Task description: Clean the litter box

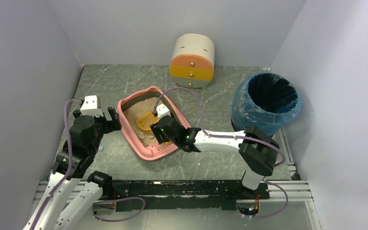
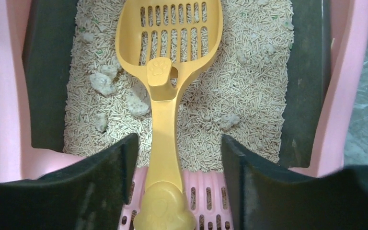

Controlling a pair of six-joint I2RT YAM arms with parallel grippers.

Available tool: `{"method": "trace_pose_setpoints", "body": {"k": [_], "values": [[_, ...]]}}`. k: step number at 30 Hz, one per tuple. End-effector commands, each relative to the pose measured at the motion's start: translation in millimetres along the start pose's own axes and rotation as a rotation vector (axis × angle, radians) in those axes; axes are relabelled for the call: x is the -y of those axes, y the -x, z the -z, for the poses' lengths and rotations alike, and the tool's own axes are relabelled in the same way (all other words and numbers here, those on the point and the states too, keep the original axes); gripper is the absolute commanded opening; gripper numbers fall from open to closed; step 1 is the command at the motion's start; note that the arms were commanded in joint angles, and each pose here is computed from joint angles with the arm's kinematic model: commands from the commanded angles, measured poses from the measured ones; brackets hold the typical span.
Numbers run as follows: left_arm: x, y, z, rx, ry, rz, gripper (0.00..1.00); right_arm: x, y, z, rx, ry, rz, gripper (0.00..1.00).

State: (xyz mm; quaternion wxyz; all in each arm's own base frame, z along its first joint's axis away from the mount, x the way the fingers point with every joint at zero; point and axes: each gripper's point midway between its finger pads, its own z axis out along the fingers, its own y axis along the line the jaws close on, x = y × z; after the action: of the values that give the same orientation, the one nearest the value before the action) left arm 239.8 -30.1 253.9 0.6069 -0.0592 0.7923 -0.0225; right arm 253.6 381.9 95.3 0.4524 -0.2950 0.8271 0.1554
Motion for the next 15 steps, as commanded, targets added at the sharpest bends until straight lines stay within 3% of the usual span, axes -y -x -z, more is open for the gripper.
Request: {"method": "trace_pose_setpoints", "body": {"k": [1, 6, 10, 15], "values": [[7.1, 6.0, -2.7, 0.026, -0.03, 0.005, 0.97, 5.9, 30.0, 20.6, 0.076, -0.021, -0.049, 0.71], [10.6, 4.0, -5.7, 0.025, -0.046, -0.005, 0.97, 10.8, 49.7, 47.5, 0.138, -0.005, -0.096, 0.98], [19.8, 3.3, -7.2, 0.032, -0.093, 0.01, 0.97, 18.5, 69.7, 76.4, 0.212, 0.004, -0.153, 1.0], [61.7, 13.3, 2.8, 0.018, -0.32, 0.028, 0.97, 45.2, 90.5, 107.2, 0.284, -0.105, -0.319, 1.0]]}}
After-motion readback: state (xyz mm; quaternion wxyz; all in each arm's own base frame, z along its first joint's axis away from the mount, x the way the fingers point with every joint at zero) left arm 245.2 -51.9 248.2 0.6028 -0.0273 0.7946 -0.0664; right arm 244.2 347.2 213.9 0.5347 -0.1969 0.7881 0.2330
